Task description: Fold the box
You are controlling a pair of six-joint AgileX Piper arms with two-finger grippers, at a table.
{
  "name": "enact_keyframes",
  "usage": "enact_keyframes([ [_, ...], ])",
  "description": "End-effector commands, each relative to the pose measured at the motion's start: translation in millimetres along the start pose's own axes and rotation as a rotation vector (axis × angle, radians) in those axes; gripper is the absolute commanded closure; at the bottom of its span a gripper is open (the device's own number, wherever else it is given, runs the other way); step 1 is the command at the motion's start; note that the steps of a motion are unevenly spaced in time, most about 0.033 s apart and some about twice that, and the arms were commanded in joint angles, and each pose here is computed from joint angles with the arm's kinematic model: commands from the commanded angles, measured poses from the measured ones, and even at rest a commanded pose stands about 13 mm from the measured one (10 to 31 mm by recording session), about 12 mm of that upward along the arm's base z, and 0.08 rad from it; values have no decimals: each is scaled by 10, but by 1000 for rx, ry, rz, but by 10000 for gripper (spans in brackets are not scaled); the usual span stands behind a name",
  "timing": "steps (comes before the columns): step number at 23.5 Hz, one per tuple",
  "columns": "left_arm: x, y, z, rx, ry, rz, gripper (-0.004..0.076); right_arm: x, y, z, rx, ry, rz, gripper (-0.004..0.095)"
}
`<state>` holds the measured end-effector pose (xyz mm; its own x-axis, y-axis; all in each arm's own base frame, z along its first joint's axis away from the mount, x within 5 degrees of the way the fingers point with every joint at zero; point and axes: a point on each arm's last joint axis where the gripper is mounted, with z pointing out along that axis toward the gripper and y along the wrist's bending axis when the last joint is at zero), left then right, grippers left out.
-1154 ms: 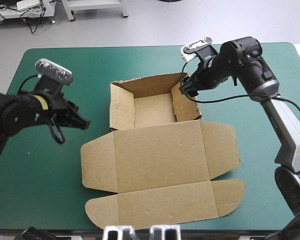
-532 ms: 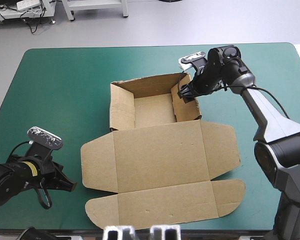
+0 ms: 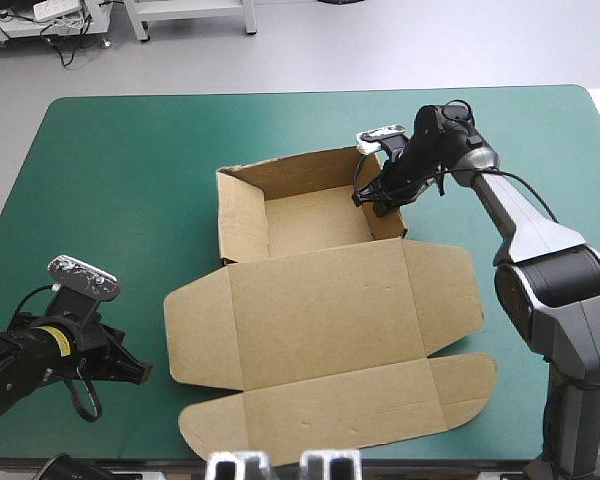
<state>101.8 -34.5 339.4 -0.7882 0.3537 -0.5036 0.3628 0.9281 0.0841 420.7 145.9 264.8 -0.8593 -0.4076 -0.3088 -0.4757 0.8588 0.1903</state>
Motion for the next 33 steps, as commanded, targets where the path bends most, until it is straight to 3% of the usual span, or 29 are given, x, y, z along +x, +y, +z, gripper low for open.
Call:
enact_keyframes([
  [1,-18,1,-70,2,-14,-6,721,-44,58,-348,3,-96,-61,932],
  [9,-37,8,-71,-6,-35,-3,721,91,-617,-594,117,-100,45,932],
  [14,-52,8,-71,-6,-51,-3,721,435,-1566,-1131,218,-234,280,932],
  [19,-68,8,-72,-6,-69,-3,721,1039,-2371,-1582,183,-399,527,932],
  [25,-95,9,-75,-7,-99,-2,721,1366,-2665,-1786,187,-475,618,932],
  [33,-88,13,-74,-11,-91,-1,721,1391,-2733,-1822,248,-501,589,918],
])
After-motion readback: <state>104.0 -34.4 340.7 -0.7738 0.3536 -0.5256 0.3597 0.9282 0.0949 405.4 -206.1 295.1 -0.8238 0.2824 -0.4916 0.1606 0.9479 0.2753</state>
